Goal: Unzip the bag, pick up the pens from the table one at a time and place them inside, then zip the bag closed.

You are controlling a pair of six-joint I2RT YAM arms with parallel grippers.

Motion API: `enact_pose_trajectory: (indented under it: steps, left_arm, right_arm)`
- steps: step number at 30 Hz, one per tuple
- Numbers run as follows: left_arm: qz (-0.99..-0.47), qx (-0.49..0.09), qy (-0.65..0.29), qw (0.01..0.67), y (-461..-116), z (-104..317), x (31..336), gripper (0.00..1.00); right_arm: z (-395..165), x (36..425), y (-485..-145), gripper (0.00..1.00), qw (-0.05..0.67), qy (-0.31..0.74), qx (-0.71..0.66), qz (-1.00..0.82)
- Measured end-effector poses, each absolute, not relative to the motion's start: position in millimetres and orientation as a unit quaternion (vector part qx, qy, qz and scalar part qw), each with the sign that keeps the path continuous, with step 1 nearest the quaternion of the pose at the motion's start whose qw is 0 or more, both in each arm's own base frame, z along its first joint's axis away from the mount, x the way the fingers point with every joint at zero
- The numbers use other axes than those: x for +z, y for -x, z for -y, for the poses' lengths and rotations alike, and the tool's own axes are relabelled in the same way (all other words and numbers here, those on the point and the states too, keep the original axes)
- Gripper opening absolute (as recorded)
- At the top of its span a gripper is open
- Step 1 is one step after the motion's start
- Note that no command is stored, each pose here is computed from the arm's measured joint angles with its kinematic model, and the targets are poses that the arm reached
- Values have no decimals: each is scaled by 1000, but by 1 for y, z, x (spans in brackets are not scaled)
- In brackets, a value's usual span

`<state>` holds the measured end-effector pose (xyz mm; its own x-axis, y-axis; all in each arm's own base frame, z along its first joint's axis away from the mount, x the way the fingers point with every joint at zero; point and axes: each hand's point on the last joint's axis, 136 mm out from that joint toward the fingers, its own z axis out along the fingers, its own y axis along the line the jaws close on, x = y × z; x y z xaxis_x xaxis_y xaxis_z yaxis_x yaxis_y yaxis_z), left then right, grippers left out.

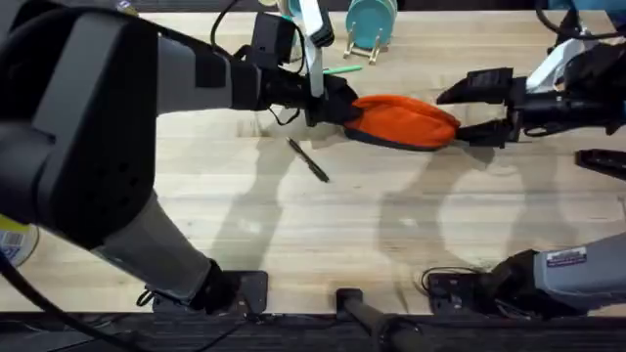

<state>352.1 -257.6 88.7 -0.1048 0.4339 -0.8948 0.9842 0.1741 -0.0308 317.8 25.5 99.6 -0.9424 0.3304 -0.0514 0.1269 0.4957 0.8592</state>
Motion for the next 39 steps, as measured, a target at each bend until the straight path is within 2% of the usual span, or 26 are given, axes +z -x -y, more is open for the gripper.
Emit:
enact_pose_trajectory:
  steps: [4, 6, 10, 16, 18, 39]
  left_arm:
    - [-657, -348, -540, 395, -352, 258, 89, 42]
    - [-657, -348, -540, 395, -352, 258, 89, 42]
    - [-657, -348, -540, 395, -352, 258, 89, 42]
    - [-658, -346, -540, 395, -353, 257, 88, 42]
    - [-658, -346, -540, 395, -353, 257, 88, 42]
    - [-658, -345, -540, 395, -353, 257, 88, 42]
  right_arm:
    - [-26, 109, -318, 996, 120, -125, 481, -860]
    - [-26, 113, -318, 935, 125, -122, 482, -859]
    - [-26, 114, -317, 625, 126, -120, 482, -859]
    - [-23, 110, -314, 63, 121, -125, 472, -864]
    - [-24, 109, -314, 38, 119, -125, 472, -864]
    - [-23, 116, -307, 32, 90, -141, 466, -869]
